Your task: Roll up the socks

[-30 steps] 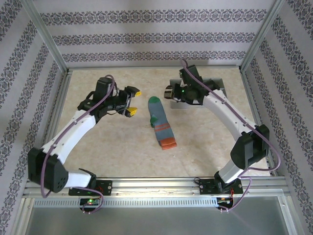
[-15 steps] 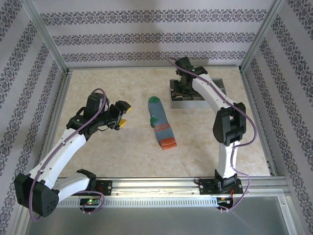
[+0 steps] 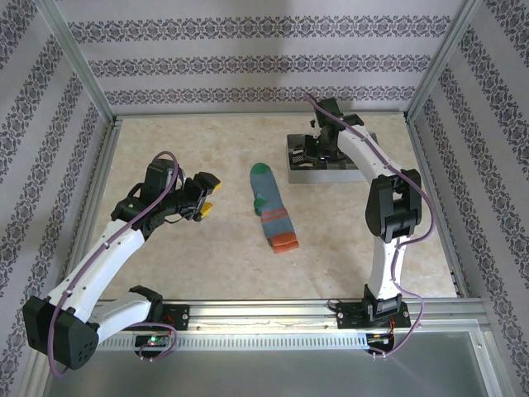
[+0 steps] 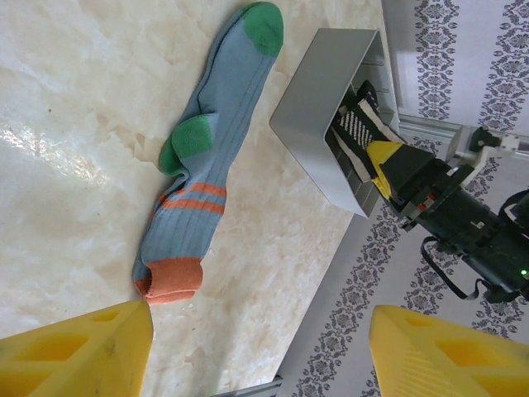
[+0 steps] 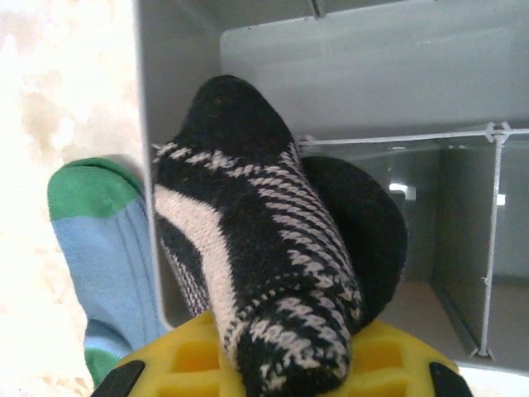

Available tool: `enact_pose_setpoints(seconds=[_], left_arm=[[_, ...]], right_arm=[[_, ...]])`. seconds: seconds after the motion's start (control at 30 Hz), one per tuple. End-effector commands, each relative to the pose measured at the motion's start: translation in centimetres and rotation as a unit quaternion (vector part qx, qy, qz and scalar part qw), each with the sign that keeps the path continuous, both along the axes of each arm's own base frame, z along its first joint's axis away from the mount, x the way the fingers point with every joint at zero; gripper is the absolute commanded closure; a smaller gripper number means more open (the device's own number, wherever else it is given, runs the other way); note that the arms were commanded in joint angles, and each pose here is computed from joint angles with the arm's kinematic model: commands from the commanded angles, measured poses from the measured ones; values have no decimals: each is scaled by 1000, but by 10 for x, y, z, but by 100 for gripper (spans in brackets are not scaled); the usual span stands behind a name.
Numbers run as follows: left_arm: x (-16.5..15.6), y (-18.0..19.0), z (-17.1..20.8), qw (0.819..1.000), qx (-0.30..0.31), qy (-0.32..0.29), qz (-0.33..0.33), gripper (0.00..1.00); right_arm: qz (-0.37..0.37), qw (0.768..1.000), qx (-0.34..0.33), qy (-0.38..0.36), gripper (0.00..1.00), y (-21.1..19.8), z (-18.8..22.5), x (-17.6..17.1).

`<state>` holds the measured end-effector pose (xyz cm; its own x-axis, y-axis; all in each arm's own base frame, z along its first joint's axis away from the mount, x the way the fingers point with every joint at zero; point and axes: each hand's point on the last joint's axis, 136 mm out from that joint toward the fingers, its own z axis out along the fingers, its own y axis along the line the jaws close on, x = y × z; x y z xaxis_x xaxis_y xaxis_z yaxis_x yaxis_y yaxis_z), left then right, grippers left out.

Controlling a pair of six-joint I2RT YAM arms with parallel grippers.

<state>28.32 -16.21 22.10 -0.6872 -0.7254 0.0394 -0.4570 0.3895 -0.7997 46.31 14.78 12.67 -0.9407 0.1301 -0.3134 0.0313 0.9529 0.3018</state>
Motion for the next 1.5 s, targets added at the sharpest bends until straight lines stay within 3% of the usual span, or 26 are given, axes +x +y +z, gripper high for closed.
enact_pose_setpoints(seconds=[0.0, 0.23, 0.37, 0.57, 1.07, 1.3, 1.47], left_arm=[[2, -3, 0, 1000, -2, -9, -6, 32], [3, -3, 1, 1000, -2, -10, -6, 32], [2, -2, 1, 1000, -3, -11, -4, 33], [1, -1, 6, 1000, -1, -16, -4, 33], [9, 2, 79, 986, 31, -163, -35, 34], [8, 2, 76, 986, 25, -159, -32, 35], [10, 0, 75, 986, 23, -160, -33, 35]], right_arm=[[4, 1000, -2, 30, 100, 2, -18, -9], [42, 995, -80, 35, 100, 7, -26, -13], [65, 983, -167, 39, 100, 4, -30, -13], [108, 966, -231, 50, 100, 12, -44, -12], [113, 968, -201, 103, 100, 21, -83, -7], [96, 977, -183, 44, 59, 25, -25, 6], [76, 984, -163, -8, 46, 22, 30, 15]])
